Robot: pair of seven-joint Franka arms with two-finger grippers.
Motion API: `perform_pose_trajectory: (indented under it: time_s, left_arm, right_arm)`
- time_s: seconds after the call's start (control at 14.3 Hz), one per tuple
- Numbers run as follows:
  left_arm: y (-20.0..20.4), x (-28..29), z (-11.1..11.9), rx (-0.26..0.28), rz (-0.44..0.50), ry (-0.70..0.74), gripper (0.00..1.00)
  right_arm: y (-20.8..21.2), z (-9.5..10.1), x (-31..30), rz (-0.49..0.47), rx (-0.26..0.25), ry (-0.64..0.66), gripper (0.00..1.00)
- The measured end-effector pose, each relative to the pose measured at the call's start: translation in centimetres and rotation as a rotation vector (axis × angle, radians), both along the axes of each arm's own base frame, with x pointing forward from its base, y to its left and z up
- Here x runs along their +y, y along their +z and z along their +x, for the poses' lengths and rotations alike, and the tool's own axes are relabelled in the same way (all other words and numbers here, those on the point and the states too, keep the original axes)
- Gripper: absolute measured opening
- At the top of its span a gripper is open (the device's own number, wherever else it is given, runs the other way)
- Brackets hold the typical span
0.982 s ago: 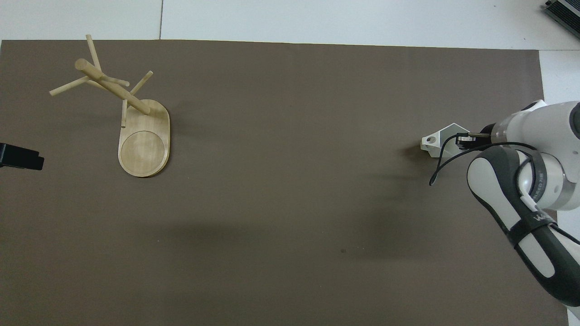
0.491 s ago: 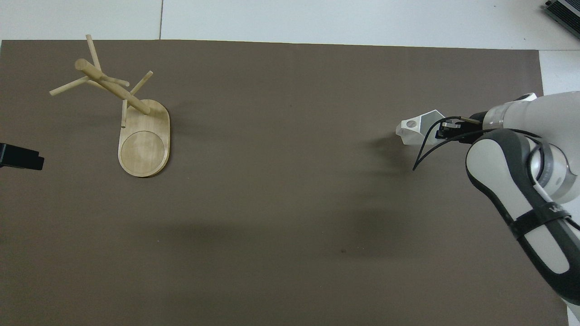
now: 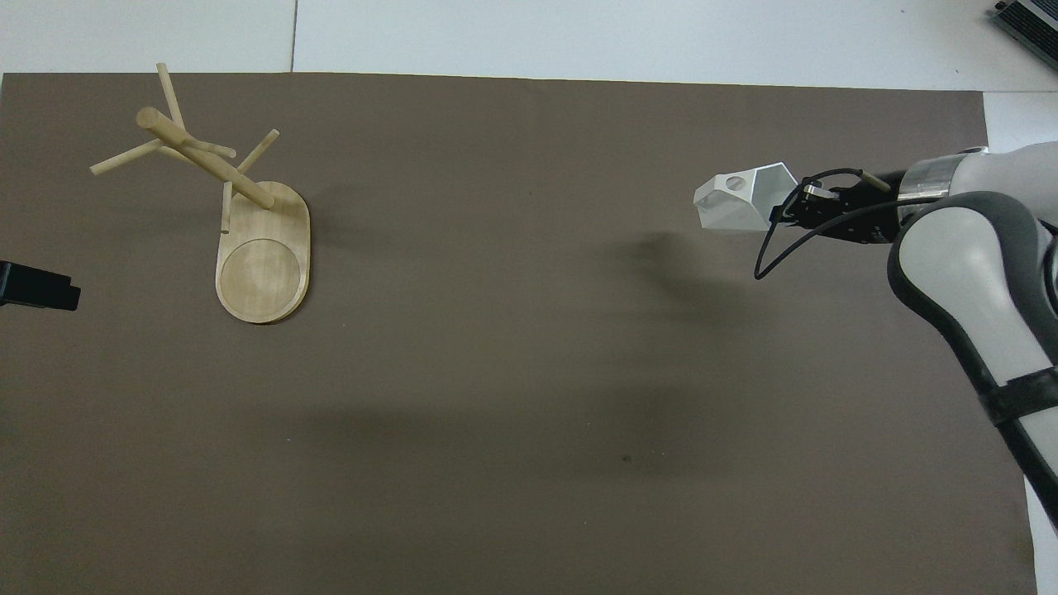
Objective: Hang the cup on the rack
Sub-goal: 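Lift the white cup with the right gripper toward the wooden rack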
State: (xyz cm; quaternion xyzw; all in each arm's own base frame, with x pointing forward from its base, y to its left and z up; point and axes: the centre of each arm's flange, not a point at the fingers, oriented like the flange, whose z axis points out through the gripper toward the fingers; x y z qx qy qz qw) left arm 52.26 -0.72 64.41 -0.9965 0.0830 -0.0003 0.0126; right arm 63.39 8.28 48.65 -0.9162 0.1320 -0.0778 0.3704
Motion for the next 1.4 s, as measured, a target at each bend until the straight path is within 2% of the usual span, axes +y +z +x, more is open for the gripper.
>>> perform_pose_trajectory:
  time_s: [0.28, 0.49, 0.77, 1.05, 1.26, 1.4]
  left_arm:
    - [0.0, -0.1, 0.0, 0.001, 0.0, -0.001, 1.0]
    - [0.0, 0.1, 0.0, 0.001, -0.006, -0.042, 1.0]
    - [-0.4, 0.1, 0.3, -0.02, -0.024, -0.223, 1.0]
    - [-1.0, -0.6, 0.6, -0.054, -0.082, -0.445, 1.0]
    - [-2.2, -1.4, 1.1, -0.119, -0.134, -0.639, 1.0]
    - [-3.2, -2.0, 1.1, -0.152, -0.185, -0.719, 1.0]
  right_arm:
    - [0.7, -0.9, 3.1, 0.177, -0.004, 0.119, 0.06]
    - [1.4, -1.6, 6.8, 0.263, -0.001, 0.169, 0.06]
    - [1.9, -2.8, 11.2, 0.292, 0.001, 0.235, 0.06]
    - [2.7, -3.5, 15.0, 0.309, -0.045, 0.219, 0.06]
    - [3.1, -4.2, 18.0, 0.315, -0.07, 0.188, 0.06]
    - [3.1, -4.8, 19.7, 0.316, -0.073, 0.186, 0.06]
